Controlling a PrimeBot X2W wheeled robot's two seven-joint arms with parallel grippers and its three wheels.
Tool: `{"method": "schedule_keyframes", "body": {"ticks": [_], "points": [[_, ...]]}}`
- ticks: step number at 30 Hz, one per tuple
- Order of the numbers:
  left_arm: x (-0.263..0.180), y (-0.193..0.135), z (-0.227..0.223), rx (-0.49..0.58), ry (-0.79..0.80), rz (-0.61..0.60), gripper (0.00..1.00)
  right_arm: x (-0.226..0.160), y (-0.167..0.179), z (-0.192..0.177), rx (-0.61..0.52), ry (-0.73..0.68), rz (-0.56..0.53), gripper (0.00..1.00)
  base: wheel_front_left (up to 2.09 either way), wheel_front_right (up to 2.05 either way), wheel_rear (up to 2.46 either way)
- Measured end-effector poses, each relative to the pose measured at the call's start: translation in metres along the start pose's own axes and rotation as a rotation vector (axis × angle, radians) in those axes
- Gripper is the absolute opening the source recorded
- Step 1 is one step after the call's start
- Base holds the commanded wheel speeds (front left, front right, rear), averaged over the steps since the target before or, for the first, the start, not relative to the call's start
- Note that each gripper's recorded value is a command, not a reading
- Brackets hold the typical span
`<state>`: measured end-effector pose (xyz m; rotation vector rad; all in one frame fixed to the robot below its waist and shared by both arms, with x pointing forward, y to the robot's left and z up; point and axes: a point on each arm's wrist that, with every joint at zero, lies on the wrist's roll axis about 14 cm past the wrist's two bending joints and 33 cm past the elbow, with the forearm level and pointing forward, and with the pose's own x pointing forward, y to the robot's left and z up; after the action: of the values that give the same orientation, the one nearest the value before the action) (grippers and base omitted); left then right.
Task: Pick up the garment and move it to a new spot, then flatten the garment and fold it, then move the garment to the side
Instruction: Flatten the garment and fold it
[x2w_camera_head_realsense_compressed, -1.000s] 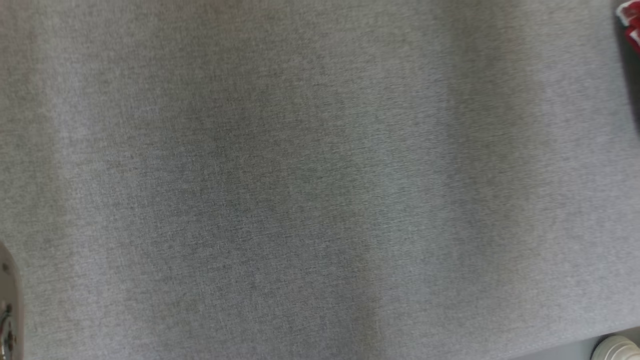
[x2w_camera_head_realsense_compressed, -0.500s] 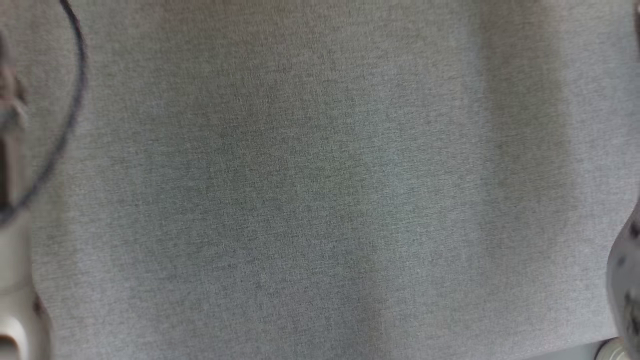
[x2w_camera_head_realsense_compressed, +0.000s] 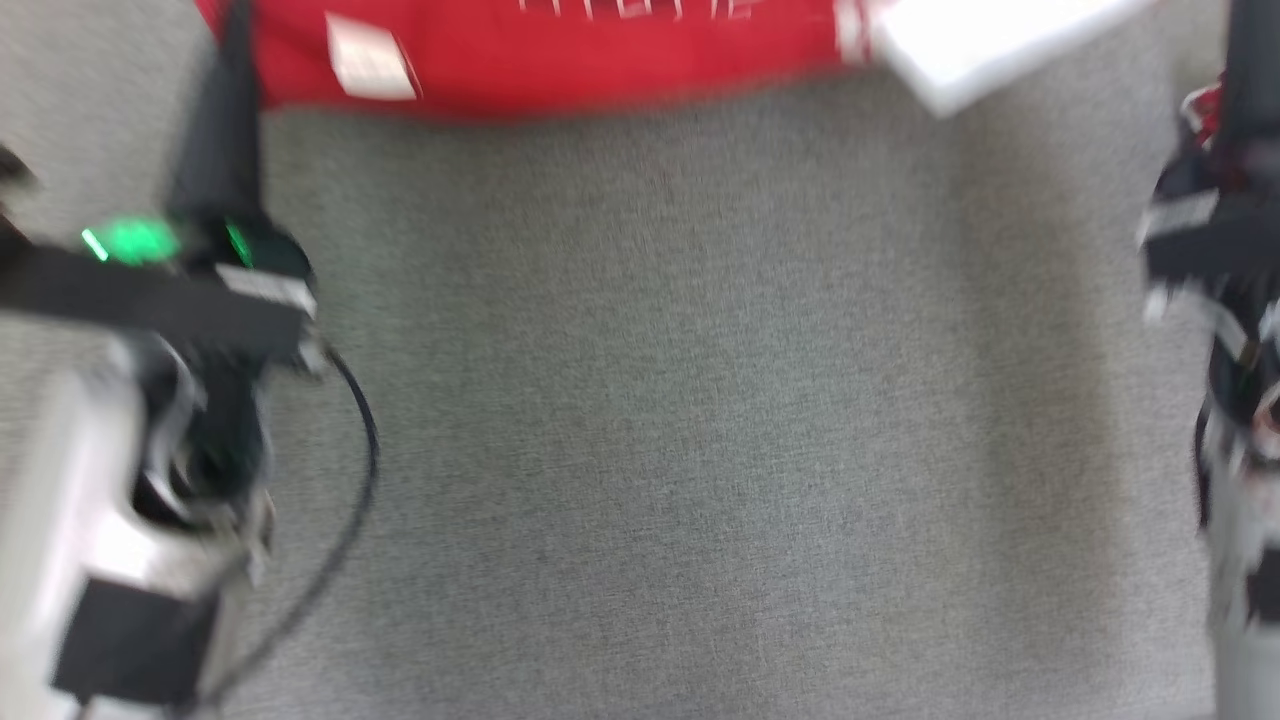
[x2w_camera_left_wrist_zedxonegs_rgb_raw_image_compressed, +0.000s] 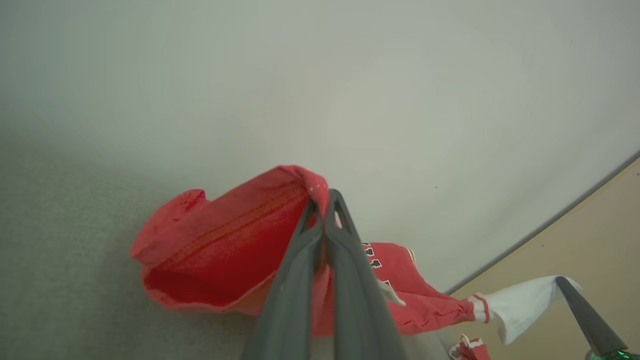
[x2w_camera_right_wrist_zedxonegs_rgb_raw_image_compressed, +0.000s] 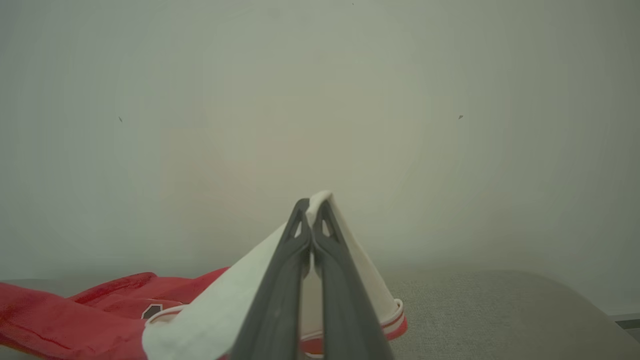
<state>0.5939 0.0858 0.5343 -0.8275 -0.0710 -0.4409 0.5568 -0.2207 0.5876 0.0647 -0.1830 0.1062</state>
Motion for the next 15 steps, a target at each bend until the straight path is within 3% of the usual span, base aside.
{"method": "schedule_keyframes", "body": {"ticks": [5,15], "points": [[-0.042,-0.003,-0.017,-0.028,0.052,0.062,0.00,-0.040,0.011,-0.006,0.066,0.086,-0.013,0.00,0.00,0.00,0.00],[-0.111,-0.011,-0.036,-0.075,0.058,0.182,0.00,-0.123,-0.015,-0.028,0.146,0.217,-0.192,0.00,0.00,0.00,0.00]]}}
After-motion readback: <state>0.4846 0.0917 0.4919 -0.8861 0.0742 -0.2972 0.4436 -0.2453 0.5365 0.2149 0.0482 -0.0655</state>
